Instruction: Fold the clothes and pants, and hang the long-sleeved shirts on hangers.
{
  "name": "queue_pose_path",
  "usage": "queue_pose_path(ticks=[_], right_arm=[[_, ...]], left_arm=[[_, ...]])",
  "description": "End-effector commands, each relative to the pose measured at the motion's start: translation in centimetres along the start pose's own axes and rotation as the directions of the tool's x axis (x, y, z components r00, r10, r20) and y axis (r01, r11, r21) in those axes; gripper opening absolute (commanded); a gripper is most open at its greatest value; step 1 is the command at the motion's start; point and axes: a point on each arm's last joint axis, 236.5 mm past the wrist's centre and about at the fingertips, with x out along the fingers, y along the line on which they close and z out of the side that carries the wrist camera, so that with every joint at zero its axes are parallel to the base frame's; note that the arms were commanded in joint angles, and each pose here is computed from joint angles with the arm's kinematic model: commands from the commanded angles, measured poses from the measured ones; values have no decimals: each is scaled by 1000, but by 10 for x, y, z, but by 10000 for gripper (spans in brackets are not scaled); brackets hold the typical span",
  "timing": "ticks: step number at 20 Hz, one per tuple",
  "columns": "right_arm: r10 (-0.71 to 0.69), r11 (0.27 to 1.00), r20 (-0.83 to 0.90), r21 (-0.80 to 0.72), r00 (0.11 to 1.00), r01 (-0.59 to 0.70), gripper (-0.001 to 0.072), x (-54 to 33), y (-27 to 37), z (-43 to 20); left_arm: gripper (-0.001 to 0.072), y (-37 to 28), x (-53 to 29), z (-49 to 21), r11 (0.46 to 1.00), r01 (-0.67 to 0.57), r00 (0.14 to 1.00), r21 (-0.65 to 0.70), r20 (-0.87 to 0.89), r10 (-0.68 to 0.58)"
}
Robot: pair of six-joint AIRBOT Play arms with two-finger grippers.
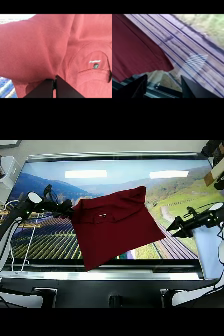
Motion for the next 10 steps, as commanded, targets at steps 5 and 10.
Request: queue_pose_path(ticks=[5,10], right_arm=[[58,998,26,14,998,-58,477,22,0,1],[3,998,22,-70,1000,-1,313,45,20,4]], left_arm=[[18,0,0,0,1000,0,1000,0,-1,0],[18,0,0,0,1000,0,1000,0,-1,0]])
